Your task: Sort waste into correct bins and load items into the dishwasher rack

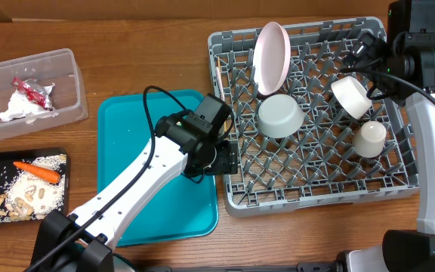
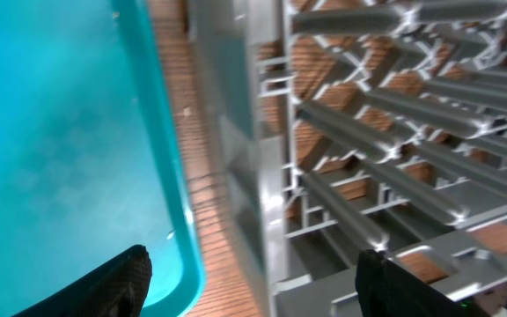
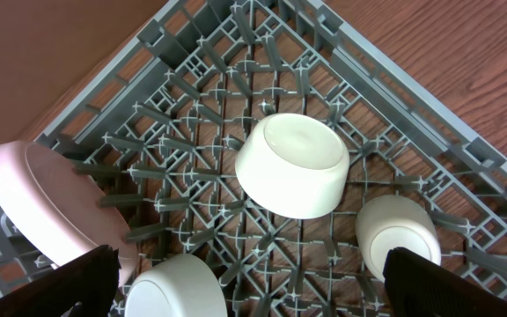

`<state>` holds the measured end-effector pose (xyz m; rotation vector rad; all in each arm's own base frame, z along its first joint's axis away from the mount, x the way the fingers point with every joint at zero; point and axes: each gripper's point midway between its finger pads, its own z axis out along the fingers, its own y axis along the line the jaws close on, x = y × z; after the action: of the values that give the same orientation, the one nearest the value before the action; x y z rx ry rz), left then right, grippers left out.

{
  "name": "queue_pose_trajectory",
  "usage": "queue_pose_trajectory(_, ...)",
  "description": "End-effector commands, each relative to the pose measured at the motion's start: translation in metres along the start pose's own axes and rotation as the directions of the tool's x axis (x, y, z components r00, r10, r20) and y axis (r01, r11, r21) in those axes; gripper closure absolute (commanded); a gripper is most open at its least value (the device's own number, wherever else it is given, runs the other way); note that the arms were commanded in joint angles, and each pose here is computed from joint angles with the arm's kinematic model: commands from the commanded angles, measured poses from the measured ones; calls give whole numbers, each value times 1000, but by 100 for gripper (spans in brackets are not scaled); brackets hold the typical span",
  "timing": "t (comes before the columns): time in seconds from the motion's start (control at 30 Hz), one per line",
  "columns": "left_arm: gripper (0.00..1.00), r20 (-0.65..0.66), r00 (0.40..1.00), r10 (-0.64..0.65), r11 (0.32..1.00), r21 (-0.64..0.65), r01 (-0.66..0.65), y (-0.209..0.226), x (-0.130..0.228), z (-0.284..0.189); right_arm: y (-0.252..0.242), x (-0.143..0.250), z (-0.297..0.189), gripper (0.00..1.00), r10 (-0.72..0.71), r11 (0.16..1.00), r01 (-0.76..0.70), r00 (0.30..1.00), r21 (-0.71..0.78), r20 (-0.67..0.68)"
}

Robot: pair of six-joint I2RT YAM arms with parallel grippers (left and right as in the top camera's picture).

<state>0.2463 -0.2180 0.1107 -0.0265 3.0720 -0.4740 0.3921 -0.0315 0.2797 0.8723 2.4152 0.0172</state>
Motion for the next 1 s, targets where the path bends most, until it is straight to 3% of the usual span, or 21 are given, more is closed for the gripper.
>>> queue_pose_trajectory(0.0,23,45,999,25,999,-33,-23,2,-8,-18,0,-7,-8,0,8,1000,-8,1000,-6,29)
queue_pose_trajectory(0.23,18,189,982,14,999,-45,-6,8,-12,-93,-1,-7,-8,0,8,1000,-8,1000,-6,29)
queue_pose_trajectory(0.33,13,239,970,-43,996,-70,61,34,-8,-118,0,-7,-8,0,8,1000,-8,1000,-6,29)
queue_pose_trajectory(0.4,0,269,957,-111,982,-119,147,60,-4,-131,0,-7,-8,0,8,1000,-8,1000,-6,29)
queue_pose_trajectory(0.63,0,342,855,-391,861,-193,471,145,10,-165,0,-7,-8,0,8,1000,-8,1000,-7,29)
queue_pose_trajectory(0.97,0,377,683,-626,680,-166,714,203,17,-169,4,-4,-8,0,19,999,-19,1000,-32,11)
